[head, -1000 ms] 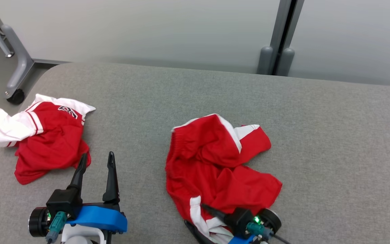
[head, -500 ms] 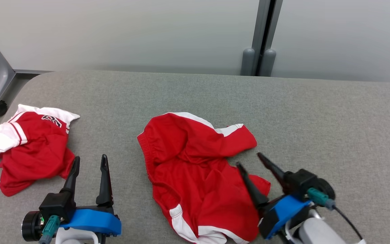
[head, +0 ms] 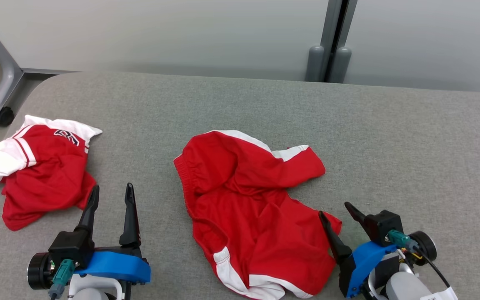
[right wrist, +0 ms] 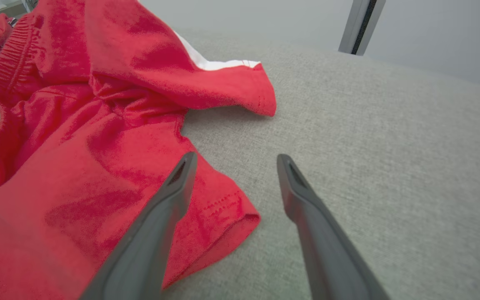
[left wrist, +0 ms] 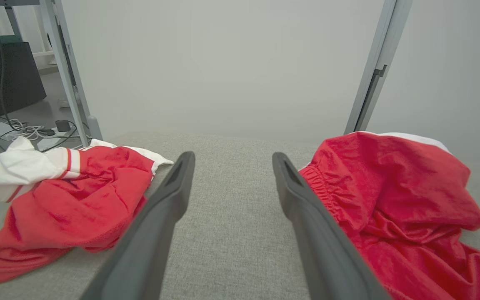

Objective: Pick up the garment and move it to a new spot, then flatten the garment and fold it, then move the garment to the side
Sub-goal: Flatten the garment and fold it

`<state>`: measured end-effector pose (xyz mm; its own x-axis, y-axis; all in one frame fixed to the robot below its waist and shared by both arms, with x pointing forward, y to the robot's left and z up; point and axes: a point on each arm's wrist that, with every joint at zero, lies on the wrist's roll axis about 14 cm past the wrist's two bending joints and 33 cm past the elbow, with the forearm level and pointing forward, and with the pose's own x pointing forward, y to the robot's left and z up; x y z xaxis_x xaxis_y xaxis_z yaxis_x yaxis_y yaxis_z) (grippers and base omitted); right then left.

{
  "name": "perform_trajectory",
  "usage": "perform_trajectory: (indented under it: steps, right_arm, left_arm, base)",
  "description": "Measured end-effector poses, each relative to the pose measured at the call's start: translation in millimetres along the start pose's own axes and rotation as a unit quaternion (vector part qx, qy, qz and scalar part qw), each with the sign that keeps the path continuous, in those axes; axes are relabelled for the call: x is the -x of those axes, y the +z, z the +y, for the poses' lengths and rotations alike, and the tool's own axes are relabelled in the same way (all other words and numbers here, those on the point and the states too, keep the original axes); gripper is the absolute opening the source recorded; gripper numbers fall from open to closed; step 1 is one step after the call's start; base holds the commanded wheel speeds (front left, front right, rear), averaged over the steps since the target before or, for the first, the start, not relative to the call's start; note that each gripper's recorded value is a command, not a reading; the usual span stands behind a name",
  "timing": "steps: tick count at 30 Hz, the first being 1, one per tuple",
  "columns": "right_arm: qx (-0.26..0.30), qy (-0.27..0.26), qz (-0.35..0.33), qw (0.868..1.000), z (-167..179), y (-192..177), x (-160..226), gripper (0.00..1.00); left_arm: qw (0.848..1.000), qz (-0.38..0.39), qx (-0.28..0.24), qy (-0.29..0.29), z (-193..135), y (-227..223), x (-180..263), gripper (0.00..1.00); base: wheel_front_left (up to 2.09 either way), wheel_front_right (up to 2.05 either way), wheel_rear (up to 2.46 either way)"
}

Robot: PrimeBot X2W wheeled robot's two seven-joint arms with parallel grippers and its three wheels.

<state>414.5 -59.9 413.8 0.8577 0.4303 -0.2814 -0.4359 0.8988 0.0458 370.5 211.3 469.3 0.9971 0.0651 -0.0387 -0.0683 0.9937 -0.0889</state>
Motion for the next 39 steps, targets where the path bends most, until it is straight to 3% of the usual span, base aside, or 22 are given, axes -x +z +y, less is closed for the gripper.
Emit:
perform_trajectory:
  steps: [10, 11, 13, 28, 33, 35, 36, 39]
  right_arm:
    - [-0.004, 0.011, 0.069, 0.998, 7.7, -40.0, -3.6, 1.0]
    - [-0.005, 0.013, 0.072, 0.997, 8.9, -40.8, -4.3, 0.37]
    - [-0.022, 0.01, 0.068, 0.997, 9.0, -39.1, -6.3, 0.0]
    - [0.011, -0.096, -0.024, 0.995, -101.6, 39.4, -15.4, 0.0]
    - [0.027, -0.106, -0.034, 0.993, -116.2, 57.3, -22.2, 0.0]
    - [0.03, -0.104, -0.02, 0.994, -115.5, 53.4, -25.1, 0.49]
    - [0.031, -0.103, -0.015, 0.994, -114.9, 50.7, -25.9, 1.0]
    - [0.028, -0.101, -0.022, 0.994, -112.4, 52.8, -28.5, 1.0]
  left_arm:
    - [1.0, 0.004, 0.001, 0.009, 3.6, -2.5, 1.0, 1.0]
    - [1.0, 0.004, 0.001, 0.009, 3.7, -2.4, 1.1, 1.0]
    - [1.0, 0.003, 0.001, 0.01, 3.9, -2.3, 1.3, 1.0]
    - [1.0, -0.001, 0.005, 0.011, 2.9, 0.5, 2.7, 1.0]
    - [1.0, 0.0, 0.007, 0.016, 5.8, -0.3, 3.6, 1.0]
    - [1.0, 0.002, 0.007, 0.017, 6.4, -1.2, 3.7, 1.0]
    - [1.0, 0.002, 0.007, 0.018, 6.5, -1.8, 3.5, 1.0]
    - [1.0, 0.004, 0.008, 0.016, 5.1, -2.7, 2.4, 1.0]
  base:
    - [0.0, 0.0, 0.0]
    - [0.0, 0.0, 0.0]
    - [0.0, 0.0, 0.0]
    - [0.0, 0.0, 0.0]
    - [0.0, 0.0, 0.0]
    - [0.0, 0.0, 0.0]
    - [0.0, 0.0, 0.0]
    - [0.0, 0.0, 0.0]
